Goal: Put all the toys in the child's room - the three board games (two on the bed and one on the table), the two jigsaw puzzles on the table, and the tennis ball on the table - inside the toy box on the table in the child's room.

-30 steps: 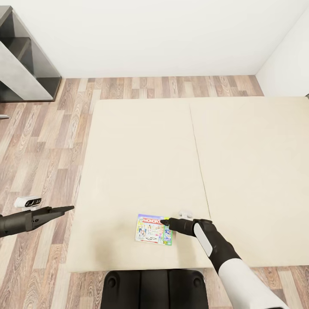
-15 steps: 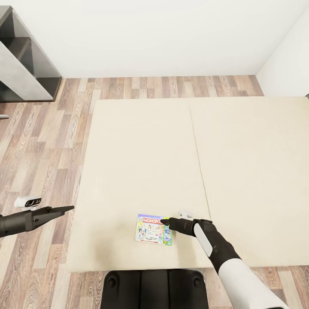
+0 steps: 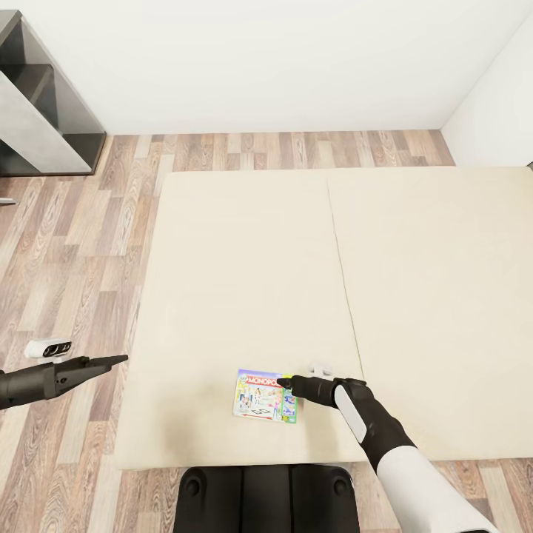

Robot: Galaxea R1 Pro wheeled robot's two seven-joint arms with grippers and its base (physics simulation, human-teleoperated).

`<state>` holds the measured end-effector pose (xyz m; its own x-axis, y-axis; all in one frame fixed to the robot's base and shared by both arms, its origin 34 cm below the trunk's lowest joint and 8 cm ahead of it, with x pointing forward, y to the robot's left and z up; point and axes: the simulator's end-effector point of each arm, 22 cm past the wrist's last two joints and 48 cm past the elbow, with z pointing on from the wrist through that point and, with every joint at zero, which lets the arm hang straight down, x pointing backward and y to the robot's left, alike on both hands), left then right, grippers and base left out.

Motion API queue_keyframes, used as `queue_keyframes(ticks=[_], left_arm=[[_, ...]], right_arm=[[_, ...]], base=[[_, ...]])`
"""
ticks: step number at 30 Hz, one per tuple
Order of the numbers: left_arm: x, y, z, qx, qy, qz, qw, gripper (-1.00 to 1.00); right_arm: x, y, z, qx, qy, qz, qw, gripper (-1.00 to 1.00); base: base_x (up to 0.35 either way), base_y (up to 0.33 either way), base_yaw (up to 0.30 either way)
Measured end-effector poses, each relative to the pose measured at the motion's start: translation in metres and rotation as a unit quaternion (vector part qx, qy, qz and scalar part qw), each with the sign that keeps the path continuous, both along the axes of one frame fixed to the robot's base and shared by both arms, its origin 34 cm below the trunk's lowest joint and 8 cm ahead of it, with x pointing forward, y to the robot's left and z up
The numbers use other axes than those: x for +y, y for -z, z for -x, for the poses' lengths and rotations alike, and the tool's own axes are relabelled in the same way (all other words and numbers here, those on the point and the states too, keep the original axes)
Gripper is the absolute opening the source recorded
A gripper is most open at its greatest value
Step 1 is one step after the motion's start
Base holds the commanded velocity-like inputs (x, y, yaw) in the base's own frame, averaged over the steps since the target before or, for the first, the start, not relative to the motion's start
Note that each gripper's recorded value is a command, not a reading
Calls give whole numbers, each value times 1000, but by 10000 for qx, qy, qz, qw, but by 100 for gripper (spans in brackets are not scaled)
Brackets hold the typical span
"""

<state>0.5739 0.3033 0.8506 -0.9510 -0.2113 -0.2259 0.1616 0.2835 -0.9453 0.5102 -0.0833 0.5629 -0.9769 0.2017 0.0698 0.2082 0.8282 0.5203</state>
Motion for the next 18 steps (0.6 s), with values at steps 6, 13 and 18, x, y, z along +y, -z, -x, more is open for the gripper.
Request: queue_keyframes(ticks=[6, 13, 18], left_arm=[[0, 0, 0, 2, 2, 0, 10000, 100], [0, 0, 0, 1, 2, 0, 10000, 100], [0, 0, 0, 2, 1, 0, 10000, 100]], right_arm=[[0, 0, 0, -1, -7, 4, 10000, 100], [0, 0, 0, -2, -7, 5, 10000, 100], [0, 0, 0, -2, -7, 5, 10000, 100]], base=[[0, 0, 0], [0, 16, 0], [0, 107, 0]])
